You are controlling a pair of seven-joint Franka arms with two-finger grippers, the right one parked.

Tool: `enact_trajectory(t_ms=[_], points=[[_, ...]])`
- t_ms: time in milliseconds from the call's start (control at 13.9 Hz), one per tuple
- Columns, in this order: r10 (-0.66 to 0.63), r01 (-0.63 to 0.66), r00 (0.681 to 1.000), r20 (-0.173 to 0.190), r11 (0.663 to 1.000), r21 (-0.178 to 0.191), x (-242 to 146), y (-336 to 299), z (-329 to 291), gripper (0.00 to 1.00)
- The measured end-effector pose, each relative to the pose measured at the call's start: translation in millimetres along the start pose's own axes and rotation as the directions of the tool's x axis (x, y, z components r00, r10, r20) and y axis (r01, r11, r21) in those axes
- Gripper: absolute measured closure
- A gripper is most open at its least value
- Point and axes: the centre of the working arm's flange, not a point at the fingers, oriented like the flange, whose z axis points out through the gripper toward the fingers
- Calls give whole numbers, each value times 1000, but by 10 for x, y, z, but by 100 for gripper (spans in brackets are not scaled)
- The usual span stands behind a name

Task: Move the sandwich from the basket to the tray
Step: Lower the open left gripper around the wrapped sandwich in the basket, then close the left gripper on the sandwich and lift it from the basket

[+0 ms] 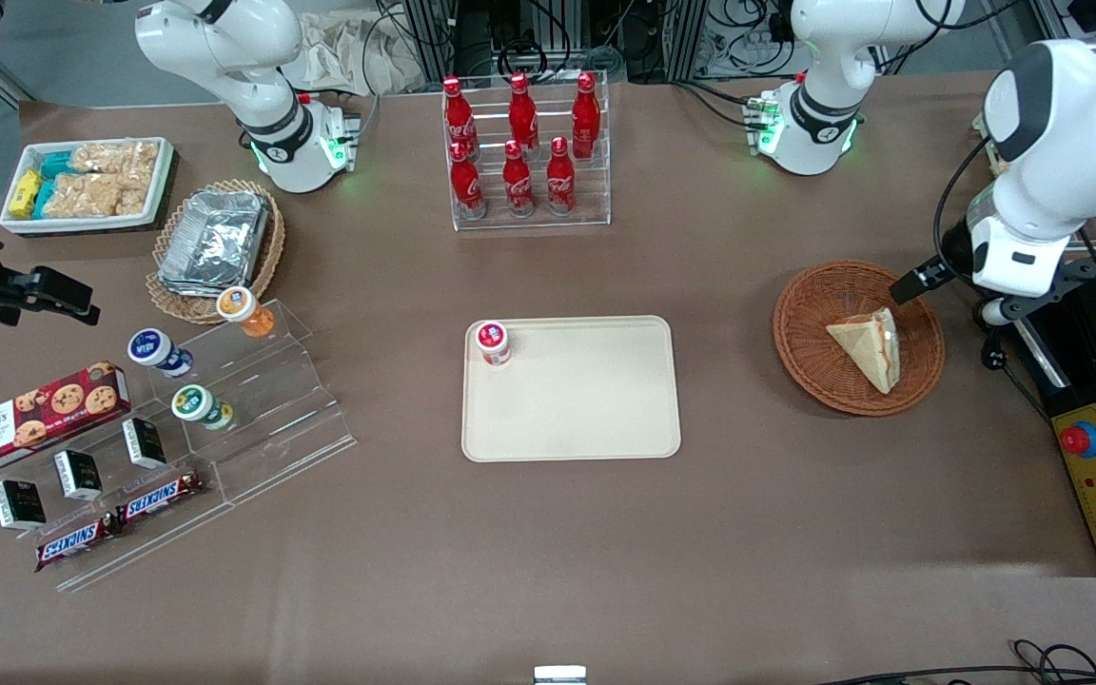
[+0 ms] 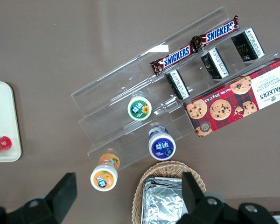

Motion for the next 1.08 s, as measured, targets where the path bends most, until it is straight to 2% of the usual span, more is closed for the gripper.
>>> enact_trajectory(t_ms=[503,863,1078], points=[[-80,79,997,24,997,13,-27,-130,874,0],[-112,109,991,68,993,44,58,-71,1482,0],[-117,114,991,69,993,42,109,-38,1710,0]])
